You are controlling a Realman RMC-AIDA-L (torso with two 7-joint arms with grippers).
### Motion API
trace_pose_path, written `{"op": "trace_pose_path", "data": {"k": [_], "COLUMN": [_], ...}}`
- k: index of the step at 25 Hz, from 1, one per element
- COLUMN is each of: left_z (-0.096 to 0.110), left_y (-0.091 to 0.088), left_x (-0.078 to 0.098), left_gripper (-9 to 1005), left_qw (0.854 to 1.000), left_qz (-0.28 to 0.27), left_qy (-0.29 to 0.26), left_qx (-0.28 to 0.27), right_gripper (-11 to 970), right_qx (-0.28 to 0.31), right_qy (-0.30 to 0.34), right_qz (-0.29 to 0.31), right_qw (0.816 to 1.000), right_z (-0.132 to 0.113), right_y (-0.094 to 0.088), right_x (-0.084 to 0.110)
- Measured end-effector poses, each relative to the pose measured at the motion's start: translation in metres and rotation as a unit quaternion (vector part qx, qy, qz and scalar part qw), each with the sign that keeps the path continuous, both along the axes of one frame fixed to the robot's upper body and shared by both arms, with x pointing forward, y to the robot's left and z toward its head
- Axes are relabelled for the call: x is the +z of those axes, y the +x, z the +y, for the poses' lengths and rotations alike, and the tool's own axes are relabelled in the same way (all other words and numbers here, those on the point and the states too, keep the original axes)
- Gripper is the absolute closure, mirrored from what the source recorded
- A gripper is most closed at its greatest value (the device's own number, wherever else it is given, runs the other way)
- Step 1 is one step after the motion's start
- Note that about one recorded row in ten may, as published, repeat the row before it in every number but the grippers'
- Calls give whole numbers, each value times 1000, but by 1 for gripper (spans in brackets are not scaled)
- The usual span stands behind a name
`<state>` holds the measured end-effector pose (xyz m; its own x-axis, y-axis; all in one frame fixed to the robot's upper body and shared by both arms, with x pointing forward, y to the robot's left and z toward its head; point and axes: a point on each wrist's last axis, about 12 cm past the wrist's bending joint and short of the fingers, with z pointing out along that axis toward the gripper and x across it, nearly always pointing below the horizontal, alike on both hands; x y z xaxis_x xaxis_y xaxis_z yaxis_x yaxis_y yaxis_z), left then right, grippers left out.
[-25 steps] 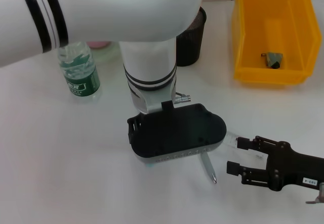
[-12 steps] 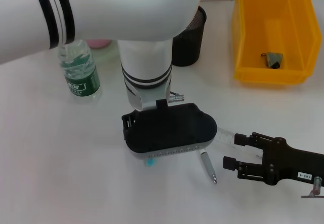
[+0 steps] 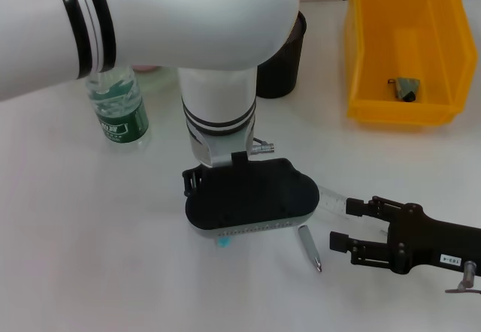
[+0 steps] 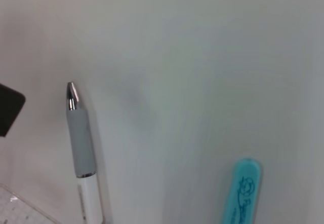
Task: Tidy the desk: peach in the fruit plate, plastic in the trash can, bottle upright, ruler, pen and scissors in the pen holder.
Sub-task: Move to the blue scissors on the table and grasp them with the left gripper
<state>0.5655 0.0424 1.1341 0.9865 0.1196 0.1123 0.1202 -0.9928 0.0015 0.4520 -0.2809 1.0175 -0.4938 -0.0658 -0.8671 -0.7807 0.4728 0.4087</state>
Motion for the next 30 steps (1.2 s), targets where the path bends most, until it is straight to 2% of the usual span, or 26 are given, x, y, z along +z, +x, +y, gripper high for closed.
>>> {"op": "trace_pose_path", "data": {"k": [17,22,30], "left_z": [-3,-3,-2], "left_y": [-1,0,0], "left_x": [-3,-4,-6], "left_gripper": [453,525,527], "left_qw": [1000,1000,1000], "left_qz": [-2,-3,-5], "left_qy": [2,4,8], "left_qx": [-12,-12,-14], "right_gripper": [134,134,134], "right_qx": [2,4,4], "right_qy": [-1,-3,-3], "right_qz": [2,4,5], "right_qw": [1000,1000,1000], "right_z": [1,1,1], "right_y": [-1,-1,-1], "right_x": [-1,-1,-2]}}
